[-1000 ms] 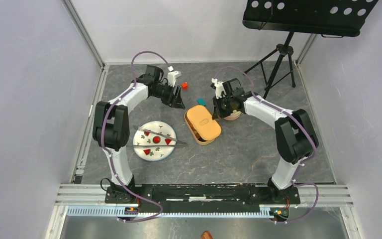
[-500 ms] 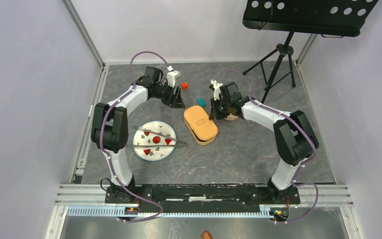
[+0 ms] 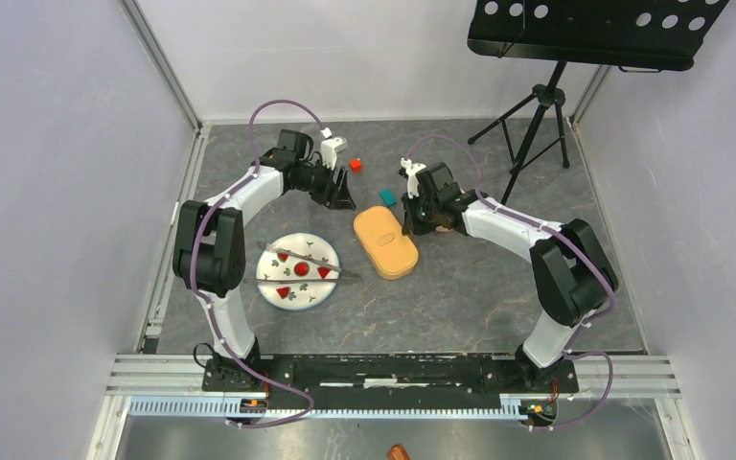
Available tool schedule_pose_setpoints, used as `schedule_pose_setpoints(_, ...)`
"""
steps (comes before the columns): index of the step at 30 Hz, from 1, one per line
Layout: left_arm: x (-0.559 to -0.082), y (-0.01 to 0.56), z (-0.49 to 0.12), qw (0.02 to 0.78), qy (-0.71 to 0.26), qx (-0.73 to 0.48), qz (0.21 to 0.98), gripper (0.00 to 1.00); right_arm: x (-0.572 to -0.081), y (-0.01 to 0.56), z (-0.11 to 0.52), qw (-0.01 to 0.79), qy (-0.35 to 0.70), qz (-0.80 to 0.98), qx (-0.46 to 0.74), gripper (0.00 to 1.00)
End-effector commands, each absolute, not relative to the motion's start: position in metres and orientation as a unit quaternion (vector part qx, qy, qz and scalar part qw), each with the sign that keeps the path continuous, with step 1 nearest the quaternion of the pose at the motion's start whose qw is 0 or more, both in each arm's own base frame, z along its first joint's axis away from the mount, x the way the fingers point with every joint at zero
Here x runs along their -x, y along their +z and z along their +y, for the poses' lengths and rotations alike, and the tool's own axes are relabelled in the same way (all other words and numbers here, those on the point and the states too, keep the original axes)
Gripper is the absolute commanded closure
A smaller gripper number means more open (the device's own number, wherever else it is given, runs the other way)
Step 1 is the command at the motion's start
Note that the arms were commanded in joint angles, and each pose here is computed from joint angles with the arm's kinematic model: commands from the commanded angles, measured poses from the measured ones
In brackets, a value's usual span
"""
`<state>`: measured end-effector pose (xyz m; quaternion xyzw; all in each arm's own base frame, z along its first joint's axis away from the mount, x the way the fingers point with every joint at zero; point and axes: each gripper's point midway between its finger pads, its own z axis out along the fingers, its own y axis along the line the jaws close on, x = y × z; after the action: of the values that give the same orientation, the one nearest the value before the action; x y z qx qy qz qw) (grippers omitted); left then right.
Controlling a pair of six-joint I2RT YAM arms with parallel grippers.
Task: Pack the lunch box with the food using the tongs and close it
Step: Close the box lid on the packing box.
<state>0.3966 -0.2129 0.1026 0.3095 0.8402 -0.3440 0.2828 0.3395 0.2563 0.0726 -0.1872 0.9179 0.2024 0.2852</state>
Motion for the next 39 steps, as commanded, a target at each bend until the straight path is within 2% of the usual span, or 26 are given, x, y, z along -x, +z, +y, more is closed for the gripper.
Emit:
schedule_pose_setpoints(1,-0.403,0.124,-0.216,0.32,-0.338,-0.326,0.823,0.33,-0.339,0.085,0.256,0.305,0.2,0.914,0.179,1.0)
schedule_pose_setpoints(7,-0.398,0.123,-0.215,0.317,-0.339,-0.324,0.825,0.33,-0.34,0.076,0.26,0.305,0.212,0.915,0.159,1.0)
schedule_pose_setpoints(19,-0.393,0.123,-0.213,0.314,-0.336,-0.33,0.825,0.33,-0.353,0.099,0.262,0.351,0.222,0.899,0.14,1.0)
schedule_pose_setpoints(29,-0.392,0.124,-0.213,0.316,-0.336,-0.336,0.821,0.33,-0.347,0.082,0.256,0.359,0.194,0.899,0.161,1.0)
schedule_pose_setpoints(39,-0.363,0.122,-0.223,0.338,-0.314,-0.437,0.772,0.34,-0.348,0.084,0.256,0.378,0.175,0.894,0.166,1.0)
